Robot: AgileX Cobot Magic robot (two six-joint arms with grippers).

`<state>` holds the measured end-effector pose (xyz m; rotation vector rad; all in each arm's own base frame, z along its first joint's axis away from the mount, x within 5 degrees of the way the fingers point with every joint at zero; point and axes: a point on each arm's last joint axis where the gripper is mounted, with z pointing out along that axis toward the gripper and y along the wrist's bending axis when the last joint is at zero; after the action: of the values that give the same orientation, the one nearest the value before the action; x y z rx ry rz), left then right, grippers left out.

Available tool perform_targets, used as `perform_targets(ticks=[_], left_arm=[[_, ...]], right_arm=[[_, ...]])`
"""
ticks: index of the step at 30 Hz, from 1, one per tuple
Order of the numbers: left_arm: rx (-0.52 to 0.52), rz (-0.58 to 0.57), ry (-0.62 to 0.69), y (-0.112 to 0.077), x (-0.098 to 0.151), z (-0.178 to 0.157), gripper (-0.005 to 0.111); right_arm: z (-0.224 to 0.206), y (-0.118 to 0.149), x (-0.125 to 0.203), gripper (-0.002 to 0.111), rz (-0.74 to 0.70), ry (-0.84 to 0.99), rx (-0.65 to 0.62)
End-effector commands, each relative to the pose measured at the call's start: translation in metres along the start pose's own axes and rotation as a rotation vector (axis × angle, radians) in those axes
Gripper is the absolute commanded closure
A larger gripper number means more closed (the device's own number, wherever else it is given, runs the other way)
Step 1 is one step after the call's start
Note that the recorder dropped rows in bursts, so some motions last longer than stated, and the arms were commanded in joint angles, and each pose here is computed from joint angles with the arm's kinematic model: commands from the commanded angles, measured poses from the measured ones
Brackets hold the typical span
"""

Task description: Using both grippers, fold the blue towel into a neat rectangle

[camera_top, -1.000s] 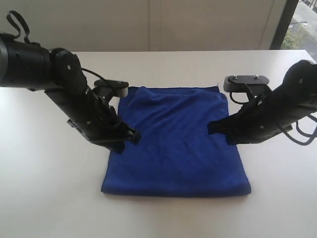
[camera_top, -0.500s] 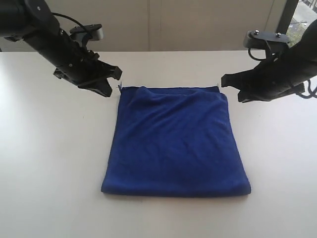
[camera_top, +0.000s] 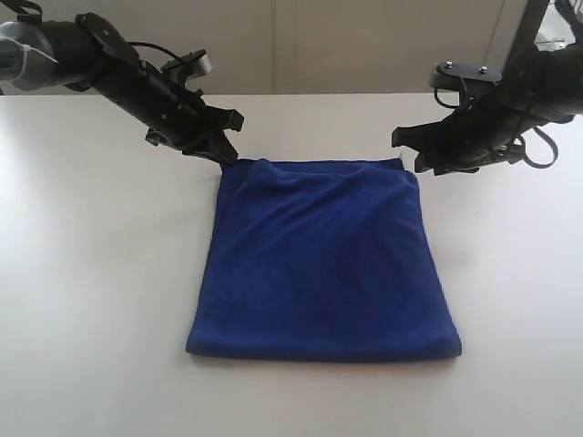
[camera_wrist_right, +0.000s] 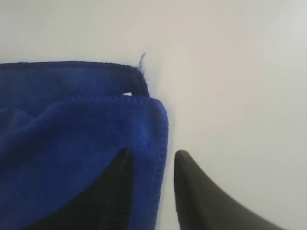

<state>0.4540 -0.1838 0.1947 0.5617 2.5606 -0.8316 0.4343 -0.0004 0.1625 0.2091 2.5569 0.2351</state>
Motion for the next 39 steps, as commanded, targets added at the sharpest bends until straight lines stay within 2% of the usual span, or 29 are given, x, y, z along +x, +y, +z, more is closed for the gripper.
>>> perform_targets(ticks=[1,6,8,15,17,21,39], left_arm=[[0.054,-0.014,-0.012,0.003,-0.009,0.009,0.107],[0.130,-0.049,-0.059,0.003,-0.015,0.019,0.107],[0.121,-0.055,-0.078,0.005,-0.017,0.021,0.105],[0.096,-0.043,-0.104,0.011,-0.017,0.026,0.072],[0.095,-0.051,-0.096,0.014,-0.015,0.031,0.068],[0.125,-0.069,-0.098,0.017,-0.012,0.040,0.068],[0.102,-0.049,-0.078,0.028,-0.005,0.056,0.068]], right_arm=[[0.010,-0.005,-0.006,0.079,0.017,-0.001,0.002],[0.012,-0.005,-0.007,0.079,0.017,-0.013,0.005],[0.012,-0.005,-0.007,0.079,0.017,-0.015,0.005],[0.012,-0.006,-0.007,0.079,0.018,-0.018,0.006],[0.014,-0.006,-0.006,0.079,0.018,-0.016,0.007],[0.018,-0.007,-0.004,0.079,0.020,-0.007,0.009],[0.024,-0.009,-0.002,0.079,0.015,-0.005,0.014]])
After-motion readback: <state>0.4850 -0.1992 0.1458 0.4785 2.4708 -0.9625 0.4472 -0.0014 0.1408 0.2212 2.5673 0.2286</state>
